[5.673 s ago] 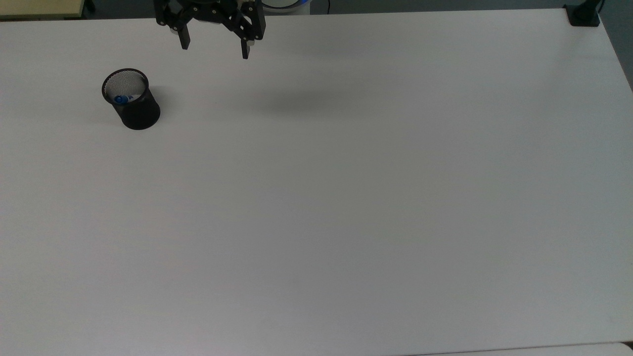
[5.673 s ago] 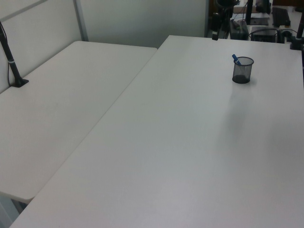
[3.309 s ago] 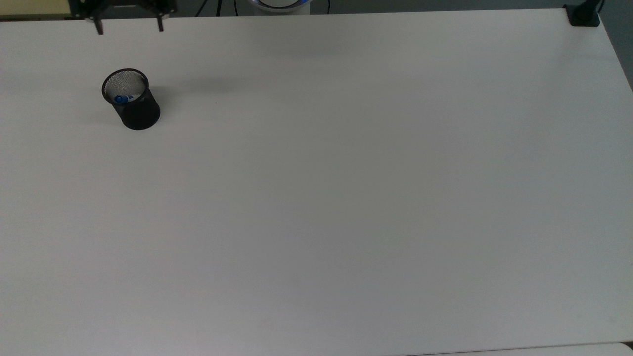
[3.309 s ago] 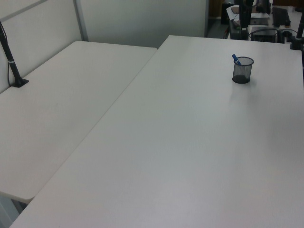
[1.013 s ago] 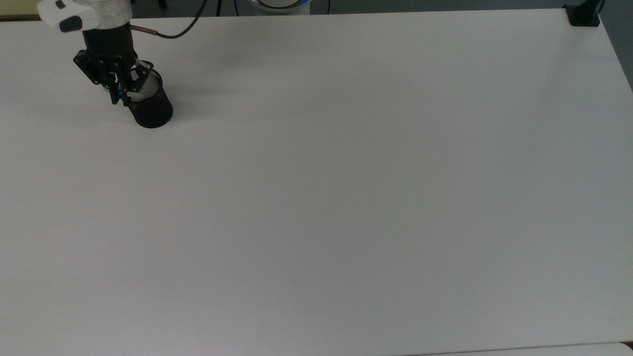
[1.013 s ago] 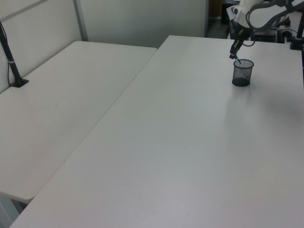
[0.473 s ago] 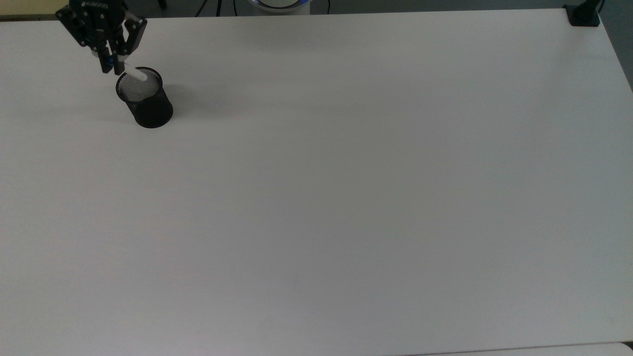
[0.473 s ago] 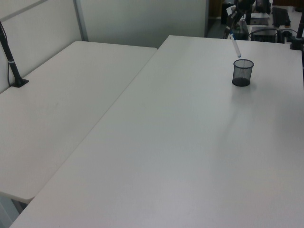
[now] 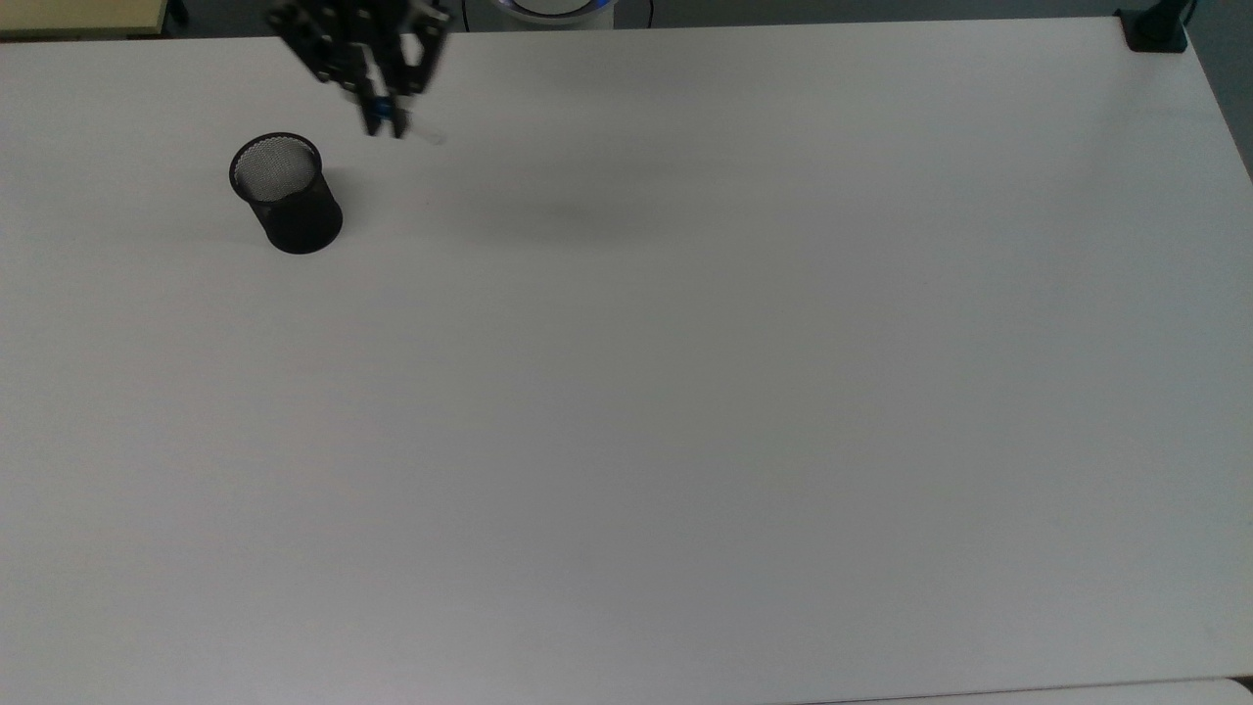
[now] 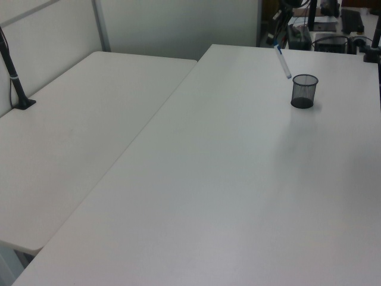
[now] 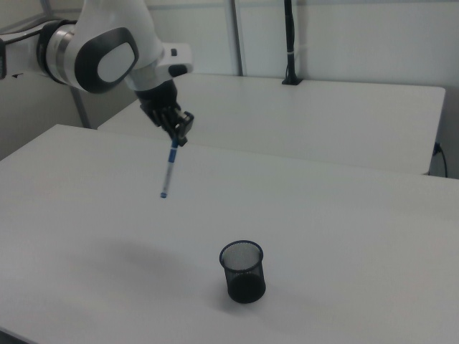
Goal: Remove the marker
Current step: 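Carry the marker away from the cup and lower it to the table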
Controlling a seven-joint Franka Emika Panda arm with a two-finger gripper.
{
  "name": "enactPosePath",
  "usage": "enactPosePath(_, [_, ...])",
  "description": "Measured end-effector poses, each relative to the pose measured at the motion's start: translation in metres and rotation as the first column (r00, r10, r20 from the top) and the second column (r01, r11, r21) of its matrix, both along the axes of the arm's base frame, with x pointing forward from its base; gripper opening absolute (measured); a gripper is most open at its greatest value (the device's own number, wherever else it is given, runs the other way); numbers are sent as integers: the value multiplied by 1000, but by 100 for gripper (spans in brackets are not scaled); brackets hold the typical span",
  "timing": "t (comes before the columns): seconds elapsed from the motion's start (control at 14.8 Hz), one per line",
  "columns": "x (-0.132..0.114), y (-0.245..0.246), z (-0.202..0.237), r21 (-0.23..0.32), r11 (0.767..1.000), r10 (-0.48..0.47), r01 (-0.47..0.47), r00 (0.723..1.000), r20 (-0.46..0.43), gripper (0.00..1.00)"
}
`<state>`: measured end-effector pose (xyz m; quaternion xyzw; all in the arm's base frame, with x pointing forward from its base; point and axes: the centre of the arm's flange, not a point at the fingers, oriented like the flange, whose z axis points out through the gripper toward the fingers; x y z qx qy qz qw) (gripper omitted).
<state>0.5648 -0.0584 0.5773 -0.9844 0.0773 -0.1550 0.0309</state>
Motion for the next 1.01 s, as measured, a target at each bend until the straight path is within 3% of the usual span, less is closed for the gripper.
enactPosePath(0.61, [37, 114, -134, 34, 994, 109, -104, 960, -257, 19])
enactPosePath(0.81, [41, 137, -171, -1, 988, 145, -153, 938, -314, 19])
enactPosePath(1.01, [50, 149, -196, -49, 990, 112, -132, 950, -292, 19])
